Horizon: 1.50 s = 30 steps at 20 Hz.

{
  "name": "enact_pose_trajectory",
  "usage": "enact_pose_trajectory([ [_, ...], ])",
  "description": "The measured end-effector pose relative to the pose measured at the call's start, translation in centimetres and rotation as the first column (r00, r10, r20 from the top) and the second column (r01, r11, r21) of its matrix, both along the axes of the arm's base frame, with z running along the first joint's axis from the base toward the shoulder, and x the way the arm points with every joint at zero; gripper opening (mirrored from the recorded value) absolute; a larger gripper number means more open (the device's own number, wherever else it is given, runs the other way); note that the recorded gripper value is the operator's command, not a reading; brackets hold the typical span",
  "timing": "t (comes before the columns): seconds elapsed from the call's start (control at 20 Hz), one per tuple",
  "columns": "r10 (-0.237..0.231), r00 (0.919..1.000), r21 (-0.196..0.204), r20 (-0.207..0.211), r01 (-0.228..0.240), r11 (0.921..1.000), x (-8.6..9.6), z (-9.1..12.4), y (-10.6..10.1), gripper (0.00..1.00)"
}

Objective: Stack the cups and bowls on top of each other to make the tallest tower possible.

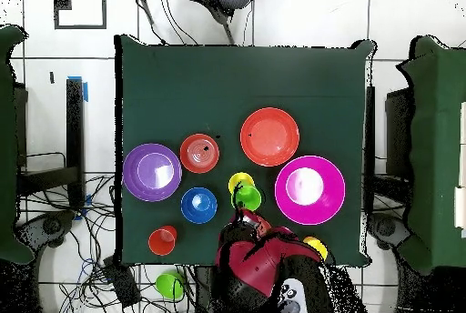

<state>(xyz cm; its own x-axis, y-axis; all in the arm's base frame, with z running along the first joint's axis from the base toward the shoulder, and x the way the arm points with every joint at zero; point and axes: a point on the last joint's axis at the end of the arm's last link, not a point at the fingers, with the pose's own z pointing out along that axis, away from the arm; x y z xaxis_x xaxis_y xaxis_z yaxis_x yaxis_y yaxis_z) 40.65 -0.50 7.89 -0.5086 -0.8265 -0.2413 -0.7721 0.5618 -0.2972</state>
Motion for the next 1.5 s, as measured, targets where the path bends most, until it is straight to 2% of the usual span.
enact_pose_trajectory([
  [0.3, 0.000, 0.9992, 0.013, 0.039, 0.000, 0.9999, 1.4, 0.9, -0.1, 0.00],
  [0.6, 0.023, 0.9987, 0.005, 0.046, -0.023, 0.9997, 1.4, 1.2, 0.8, 0.00],
  [1.0, 0.035, 0.9993, -0.006, 0.011, -0.035, 0.9994, 0.5, 0.1, 1.3, 0.00],
  [1.05, 0.038, 0.9992, -0.016, -0.011, -0.038, 0.9991, 0.2, -0.7, 1.2, 0.00],
  [1.5, 0.049, 0.9974, -0.044, -0.052, -0.052, 0.9977, -1.0, -2.5, 0.8, 0.00],
])
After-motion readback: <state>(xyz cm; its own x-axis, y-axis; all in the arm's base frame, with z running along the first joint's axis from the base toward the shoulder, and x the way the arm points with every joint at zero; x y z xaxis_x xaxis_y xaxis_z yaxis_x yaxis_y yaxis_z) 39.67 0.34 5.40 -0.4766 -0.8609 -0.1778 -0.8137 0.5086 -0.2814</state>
